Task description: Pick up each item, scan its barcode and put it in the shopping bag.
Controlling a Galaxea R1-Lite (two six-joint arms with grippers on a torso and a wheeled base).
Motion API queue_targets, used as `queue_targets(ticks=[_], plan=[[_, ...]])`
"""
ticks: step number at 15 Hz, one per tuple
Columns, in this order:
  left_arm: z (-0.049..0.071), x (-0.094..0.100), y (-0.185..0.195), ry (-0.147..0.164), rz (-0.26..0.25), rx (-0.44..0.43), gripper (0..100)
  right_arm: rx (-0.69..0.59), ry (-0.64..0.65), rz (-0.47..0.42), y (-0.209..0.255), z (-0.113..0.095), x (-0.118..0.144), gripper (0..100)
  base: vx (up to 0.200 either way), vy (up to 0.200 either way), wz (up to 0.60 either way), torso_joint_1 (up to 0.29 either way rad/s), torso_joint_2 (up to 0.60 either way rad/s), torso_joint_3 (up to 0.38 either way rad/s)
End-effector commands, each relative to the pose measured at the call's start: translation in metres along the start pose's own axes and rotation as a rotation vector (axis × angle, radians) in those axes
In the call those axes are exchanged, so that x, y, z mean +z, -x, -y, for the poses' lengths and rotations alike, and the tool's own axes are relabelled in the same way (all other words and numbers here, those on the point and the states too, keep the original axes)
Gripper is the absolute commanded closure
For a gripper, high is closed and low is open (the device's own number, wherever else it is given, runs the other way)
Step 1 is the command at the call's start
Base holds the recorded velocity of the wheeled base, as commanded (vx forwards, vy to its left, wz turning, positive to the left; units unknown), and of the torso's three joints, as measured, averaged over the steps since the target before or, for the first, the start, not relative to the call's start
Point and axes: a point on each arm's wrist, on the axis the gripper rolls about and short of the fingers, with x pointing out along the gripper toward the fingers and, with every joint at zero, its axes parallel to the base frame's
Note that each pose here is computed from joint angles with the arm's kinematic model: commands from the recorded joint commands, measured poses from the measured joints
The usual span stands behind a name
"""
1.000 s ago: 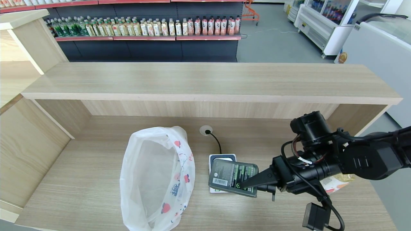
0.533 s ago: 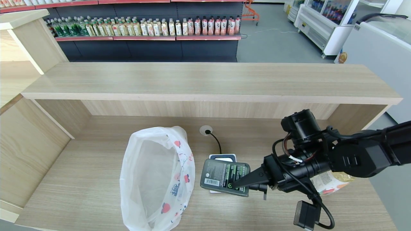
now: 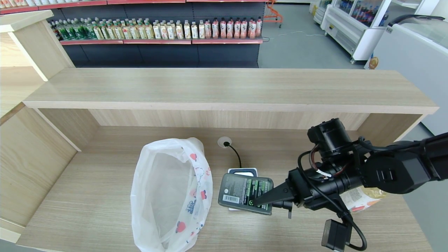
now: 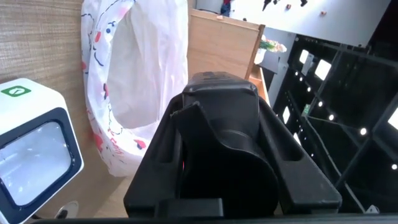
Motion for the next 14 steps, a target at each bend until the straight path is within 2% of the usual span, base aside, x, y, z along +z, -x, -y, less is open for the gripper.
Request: queue_targets(ticks=[1, 3, 5, 6, 7, 9, 10, 11, 13, 14], plan=[[0.0, 0.0, 0.0, 0.001, 0.0, 0.001, 0, 0.0, 0.091, -0.01, 0.004, 0.004, 0.0, 100, 0.0, 0.0, 0.0, 0.0, 0.0, 0.0], [0.0, 0.0, 0.0, -0.001, 0.0, 0.001, 0, -0.001, 0.094, -0.011, 0.006, 0.007, 0.002, 100, 0.0, 0.0, 0.0, 0.0, 0.0, 0.0], [0.0, 0.0, 0.0, 0.001, 0.0, 0.001, 0, -0.019, -0.152, -0.048, 0.018, 0.028, 0.009, 100, 0.0, 0.0, 0.0, 0.0, 0.0, 0.0], [0.0, 0.0, 0.0, -0.001, 0.0, 0.001, 0, -0.026, -0.214, -0.066, 0.023, 0.033, 0.01, 100, 0.0, 0.0, 0.0, 0.0, 0.0, 0.0], [0.0, 0.0, 0.0, -0.001, 0.0, 0.001, 0, -0.032, -0.307, -0.165, 0.051, 0.05, 0.01, 100, 0.0, 0.0, 0.0, 0.0, 0.0, 0.0], [0.0, 0.0, 0.0, 0.001, 0.0, 0.001, 0, -0.025, -0.635, -0.239, 0.077, 0.046, 0.024, 100, 0.0, 0.0, 0.0, 0.0, 0.0, 0.0], [0.0, 0.0, 0.0, 0.001, 0.0, 0.001, 0, -0.025, -0.635, -0.239, 0.077, 0.046, 0.024, 100, 0.0, 0.0, 0.0, 0.0, 0.0, 0.0], [0.0, 0.0, 0.0, 0.001, 0.0, 0.001, 0, -0.114, -0.958, -0.321, 0.098, 0.076, 0.029, 100, 0.0, 0.0, 0.0, 0.0, 0.0, 0.0], [0.0, 0.0, 0.0, 0.001, 0.0, 0.001, 0, -0.267, -1.214, -0.425, 0.126, 0.114, 0.036, 100, 0.0, 0.0, 0.0, 0.0, 0.0, 0.0], [0.0, 0.0, 0.0, -0.001, 0.0, 0.001, 0, -0.316, -1.32, -0.481, 0.136, 0.117, 0.041, 100, 0.0, 0.0, 0.0, 0.0, 0.0, 0.0]])
